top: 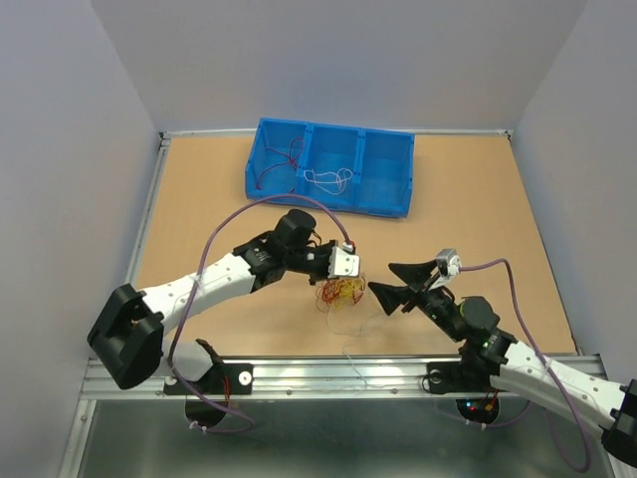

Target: Untangle the cables

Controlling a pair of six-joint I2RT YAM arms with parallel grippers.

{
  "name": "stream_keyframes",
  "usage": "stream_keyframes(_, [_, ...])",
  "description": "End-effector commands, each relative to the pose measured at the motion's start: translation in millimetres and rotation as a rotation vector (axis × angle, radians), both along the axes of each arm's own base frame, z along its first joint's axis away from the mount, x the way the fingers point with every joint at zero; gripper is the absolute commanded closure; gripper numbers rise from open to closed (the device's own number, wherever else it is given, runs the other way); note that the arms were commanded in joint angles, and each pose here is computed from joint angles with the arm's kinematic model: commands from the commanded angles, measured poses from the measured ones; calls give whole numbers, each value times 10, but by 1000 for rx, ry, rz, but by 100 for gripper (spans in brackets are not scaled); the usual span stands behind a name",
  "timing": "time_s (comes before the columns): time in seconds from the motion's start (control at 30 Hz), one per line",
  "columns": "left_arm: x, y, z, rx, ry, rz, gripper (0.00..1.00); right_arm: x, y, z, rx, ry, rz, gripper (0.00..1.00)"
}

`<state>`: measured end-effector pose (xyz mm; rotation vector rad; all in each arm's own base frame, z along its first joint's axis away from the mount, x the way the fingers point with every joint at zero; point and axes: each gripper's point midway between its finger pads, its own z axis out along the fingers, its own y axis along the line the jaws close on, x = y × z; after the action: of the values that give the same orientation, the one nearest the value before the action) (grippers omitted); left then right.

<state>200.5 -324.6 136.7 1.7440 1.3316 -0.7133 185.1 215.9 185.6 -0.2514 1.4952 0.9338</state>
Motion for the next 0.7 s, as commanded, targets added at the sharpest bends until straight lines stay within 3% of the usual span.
stream_keyframes(0.0, [-138,-75,543,-157,-46,-47,100,-296,171,-17,5,-119,192,11])
stream_keyframes(0.13, [-276,-68,712,-202,-25,-89,100,-345,227,-31,-16,-153,235,0])
stream_keyframes(0.5, [-436,-69,943,-260,14,-137,100,-200,590,-65,-82,-176,301,3])
stream_keyframes(0.67, [-448,-50,1029,-276,3,-131,100,-89,927,-234,-112,-148,370,11])
